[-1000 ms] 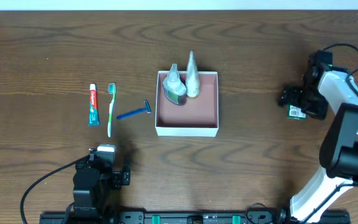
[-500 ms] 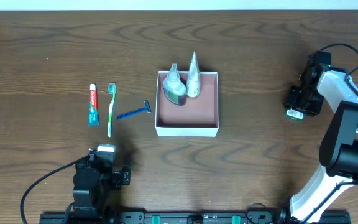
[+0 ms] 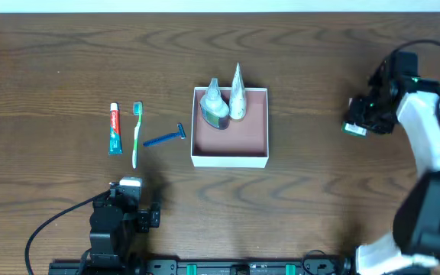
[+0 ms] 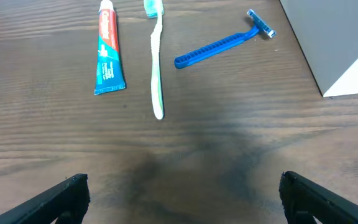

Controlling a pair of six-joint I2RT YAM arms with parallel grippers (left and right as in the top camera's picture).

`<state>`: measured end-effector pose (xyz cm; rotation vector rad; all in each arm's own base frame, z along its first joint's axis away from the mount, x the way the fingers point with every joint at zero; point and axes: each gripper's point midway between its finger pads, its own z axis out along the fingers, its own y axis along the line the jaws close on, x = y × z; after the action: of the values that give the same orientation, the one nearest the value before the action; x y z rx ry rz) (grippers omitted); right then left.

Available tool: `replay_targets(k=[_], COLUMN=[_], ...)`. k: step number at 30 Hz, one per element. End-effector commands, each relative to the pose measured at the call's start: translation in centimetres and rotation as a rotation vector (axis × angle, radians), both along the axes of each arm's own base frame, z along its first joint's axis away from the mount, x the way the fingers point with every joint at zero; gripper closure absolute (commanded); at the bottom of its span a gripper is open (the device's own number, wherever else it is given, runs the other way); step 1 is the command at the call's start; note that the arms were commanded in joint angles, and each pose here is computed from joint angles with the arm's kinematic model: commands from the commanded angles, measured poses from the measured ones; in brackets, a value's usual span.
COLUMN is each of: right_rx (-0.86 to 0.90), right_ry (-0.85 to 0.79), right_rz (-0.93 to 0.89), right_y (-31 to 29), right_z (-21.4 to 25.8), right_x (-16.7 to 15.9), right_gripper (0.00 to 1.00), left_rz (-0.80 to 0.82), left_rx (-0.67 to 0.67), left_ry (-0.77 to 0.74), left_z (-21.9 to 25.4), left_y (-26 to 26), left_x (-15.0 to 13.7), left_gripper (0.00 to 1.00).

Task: Pack container
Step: 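Grasp the green-white soap box with the right gripper, then lower the soap box into the box's front right corner, release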

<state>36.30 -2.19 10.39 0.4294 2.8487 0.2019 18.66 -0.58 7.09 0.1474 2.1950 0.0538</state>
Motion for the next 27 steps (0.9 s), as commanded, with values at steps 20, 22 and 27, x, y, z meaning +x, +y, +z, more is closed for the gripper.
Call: replay_targets(k=[20,22,27], right_rx=[-0.003,-0.018,-0.033], right_ry=[-0.196,-0.171,-0.132], right_rz=[0.387,0.37,0.361], right_y=[24.7,24.7,24.9], right_z=[3.5,2.3,0.2], right_x=[-3.8,-3.6,-3.3], right_gripper=[0.55,0.54,0.54], left_rz=[0.009,0.009,0.009], left_rx=[-0.008,-0.008,-0.008], left_ry=[0.013,0.013,0.013], left_z=[-0.6,-0.7,-0.7], left_y=[0.1,0.1,0.1], left_x=[-0.1,-0.1,-0.1], left_gripper=[0.02,0.02,0.02])
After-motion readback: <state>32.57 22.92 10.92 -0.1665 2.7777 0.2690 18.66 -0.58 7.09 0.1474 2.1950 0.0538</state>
